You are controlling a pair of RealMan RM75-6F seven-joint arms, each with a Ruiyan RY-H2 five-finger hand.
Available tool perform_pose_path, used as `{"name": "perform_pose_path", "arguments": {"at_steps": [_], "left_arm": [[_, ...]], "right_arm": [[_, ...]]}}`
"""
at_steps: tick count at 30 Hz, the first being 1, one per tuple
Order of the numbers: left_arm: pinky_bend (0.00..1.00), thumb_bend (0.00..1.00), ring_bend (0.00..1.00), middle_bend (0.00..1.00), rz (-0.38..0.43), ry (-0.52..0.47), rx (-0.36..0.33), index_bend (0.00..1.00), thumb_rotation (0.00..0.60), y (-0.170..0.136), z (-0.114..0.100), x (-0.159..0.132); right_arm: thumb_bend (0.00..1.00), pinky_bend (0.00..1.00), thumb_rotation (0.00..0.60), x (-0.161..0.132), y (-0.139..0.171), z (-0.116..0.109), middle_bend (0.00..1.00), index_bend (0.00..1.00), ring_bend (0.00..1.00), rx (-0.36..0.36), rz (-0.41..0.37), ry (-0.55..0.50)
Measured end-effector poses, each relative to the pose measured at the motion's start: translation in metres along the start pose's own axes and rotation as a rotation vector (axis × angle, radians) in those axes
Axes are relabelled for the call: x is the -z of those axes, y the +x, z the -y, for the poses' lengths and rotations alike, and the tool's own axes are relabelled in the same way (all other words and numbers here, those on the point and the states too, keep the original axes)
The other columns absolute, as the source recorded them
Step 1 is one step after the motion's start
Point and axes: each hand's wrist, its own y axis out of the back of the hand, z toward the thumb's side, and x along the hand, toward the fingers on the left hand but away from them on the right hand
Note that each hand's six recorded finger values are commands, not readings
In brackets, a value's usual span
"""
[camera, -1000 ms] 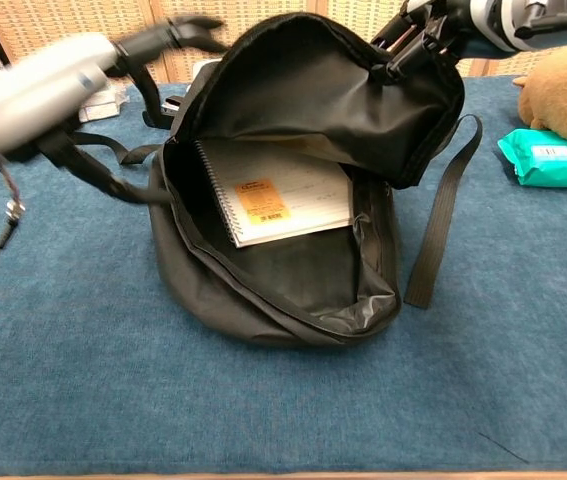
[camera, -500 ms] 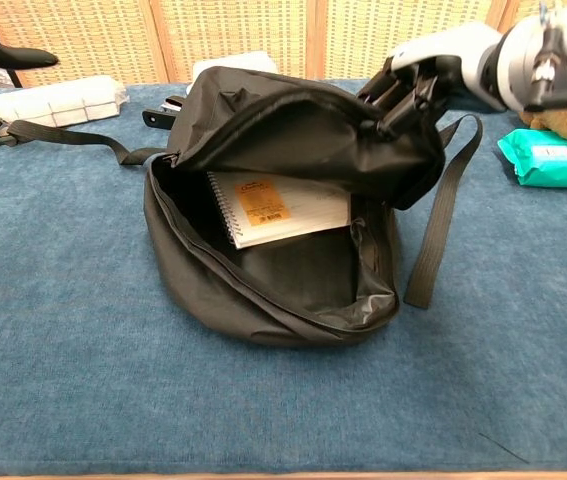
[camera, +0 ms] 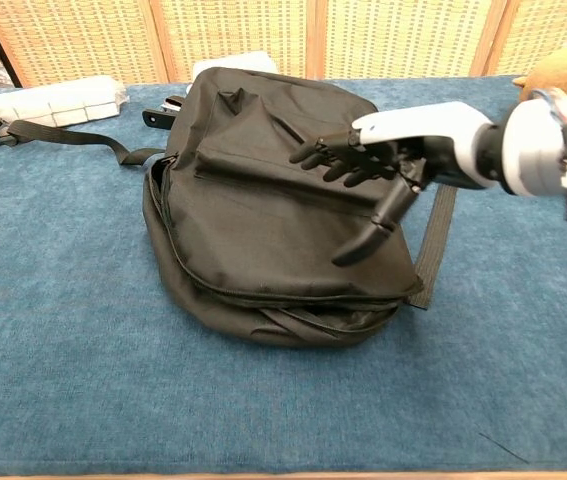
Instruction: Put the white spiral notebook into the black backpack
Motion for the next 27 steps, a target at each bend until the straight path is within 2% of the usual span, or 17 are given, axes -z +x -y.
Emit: {"name": "perform_pose_path", "arguments": {"at_steps": [3,6,9,12,15,17,22,27], "left_arm": [[0.30,0.11,0.00,0.00,-0.056,0.013,-0.009,0.01,0.600,-0.011,-0.008,0.010],[0.24,0.11,0.00,0.00,-0.121,0.039,-0.022,0.00,0.600,-0.023,-0.014,0.018],[0.16,0.11,0.00,0.00,-0.189,0.049,-0.027,0.00,0.600,-0.036,-0.019,0.024],[0.07,0.11,0.00,0.00,-0.240,0.082,-0.011,0.00,0.600,-0.047,-0.022,0.028],[0.00,0.11,0.00,0.00,-0.300,0.116,0.036,0.00,0.600,-0.059,-0.022,0.031],[0.00,0.11,0.00,0.00,-0.342,0.122,0.071,0.00,0.600,-0.068,-0.021,0.031],[0.00,0.11,0.00,0.00,-0.447,0.132,0.111,0.00,0.600,-0.097,-0.023,0.037],[0.00,0.11,0.00,0.00,-0.504,0.154,0.120,0.00,0.600,-0.117,-0.025,0.043]], "right_arm": [[0.00,0.00,0.600,0.007,0.017,-0.001,0.00,0.00,0.00,0.000,-0.013,0.035],[0.00,0.00,0.600,0.020,0.036,-0.008,0.00,0.01,0.00,0.028,-0.015,0.107],[0.00,0.00,0.600,0.035,0.056,-0.021,0.00,0.01,0.00,0.104,-0.016,0.217],[0.00,0.00,0.600,0.055,0.079,-0.040,0.00,0.01,0.00,0.224,0.002,0.335],[0.00,0.00,0.600,0.085,0.108,-0.063,0.00,0.00,0.00,0.361,0.064,0.445],[0.00,0.00,0.600,0.111,0.131,-0.076,0.00,0.00,0.00,0.439,0.131,0.510],[0.00,0.00,0.600,0.173,0.188,-0.087,0.00,0.00,0.00,0.530,0.335,0.562],[0.00,0.00,0.600,0.200,0.220,-0.090,0.00,0.00,0.00,0.597,0.432,0.567]]}}
